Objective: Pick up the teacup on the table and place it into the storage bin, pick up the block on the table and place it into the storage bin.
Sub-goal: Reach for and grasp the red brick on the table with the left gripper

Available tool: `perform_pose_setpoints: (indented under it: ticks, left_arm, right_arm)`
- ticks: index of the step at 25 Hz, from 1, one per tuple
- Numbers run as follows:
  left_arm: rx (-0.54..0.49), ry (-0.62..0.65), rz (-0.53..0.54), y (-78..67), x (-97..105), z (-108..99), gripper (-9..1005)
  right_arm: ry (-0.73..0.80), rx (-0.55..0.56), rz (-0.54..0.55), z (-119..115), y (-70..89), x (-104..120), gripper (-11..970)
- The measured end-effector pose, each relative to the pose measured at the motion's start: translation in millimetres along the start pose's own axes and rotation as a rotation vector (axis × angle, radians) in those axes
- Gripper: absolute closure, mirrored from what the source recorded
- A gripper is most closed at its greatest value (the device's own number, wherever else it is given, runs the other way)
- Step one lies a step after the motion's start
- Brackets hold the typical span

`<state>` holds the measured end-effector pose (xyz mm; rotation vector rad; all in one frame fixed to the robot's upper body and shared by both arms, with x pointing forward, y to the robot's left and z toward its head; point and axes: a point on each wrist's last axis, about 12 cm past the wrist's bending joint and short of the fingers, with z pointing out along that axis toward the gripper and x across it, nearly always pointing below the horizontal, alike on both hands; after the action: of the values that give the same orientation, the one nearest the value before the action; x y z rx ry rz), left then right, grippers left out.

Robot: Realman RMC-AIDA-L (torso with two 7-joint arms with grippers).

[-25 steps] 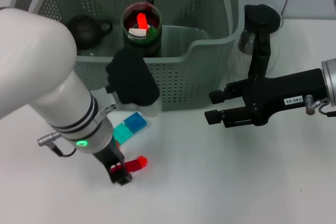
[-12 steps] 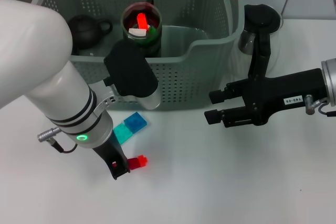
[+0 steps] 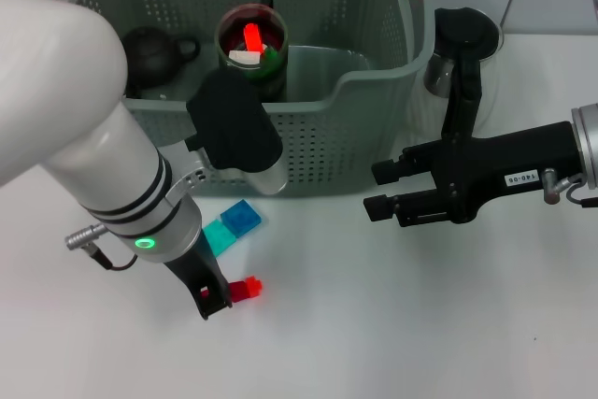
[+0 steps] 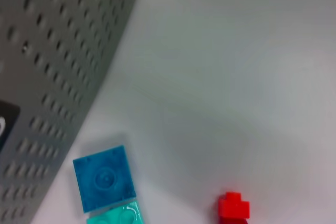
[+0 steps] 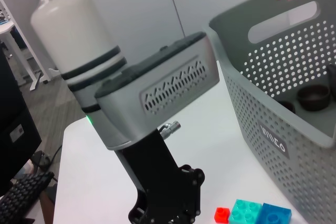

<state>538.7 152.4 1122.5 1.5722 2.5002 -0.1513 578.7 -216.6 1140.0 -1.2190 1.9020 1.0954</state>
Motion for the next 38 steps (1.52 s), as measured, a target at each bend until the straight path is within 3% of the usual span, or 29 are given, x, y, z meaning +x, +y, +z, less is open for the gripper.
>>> perform_pose_setpoints:
  ticks: [10,15,23,34,38]
  left_arm:
    - [0.005,0.0,0.009,-1.2,-0.6,-0.4,822]
    - [-0.002,-0.011,0.011,-0.6,-2.3,-0.6,586]
    - [0.002,0.004,0.003,1.4,-0.7,5.9,457]
    - [-0.004,-0.001,-0.014,4.2,-1.3,8.8,457]
    - [-0.008,-0.001,-0.02,5.8,-1.5,7.6,568]
  right_arm:
    - [0.0,0.0,0.001,-0.1,0.1,0.6,349]
    - [0.0,0.001,0.002,-0.3,0.1,0.9,349]
    - [0.0,0.001,0.003,-0.4,0.2,1.2,349]
    - [0.0,-0.003,0.004,-0.6,0.8,1.9,350]
    - [0.0,-0.003,0.005,-0.6,0.7,1.9,349]
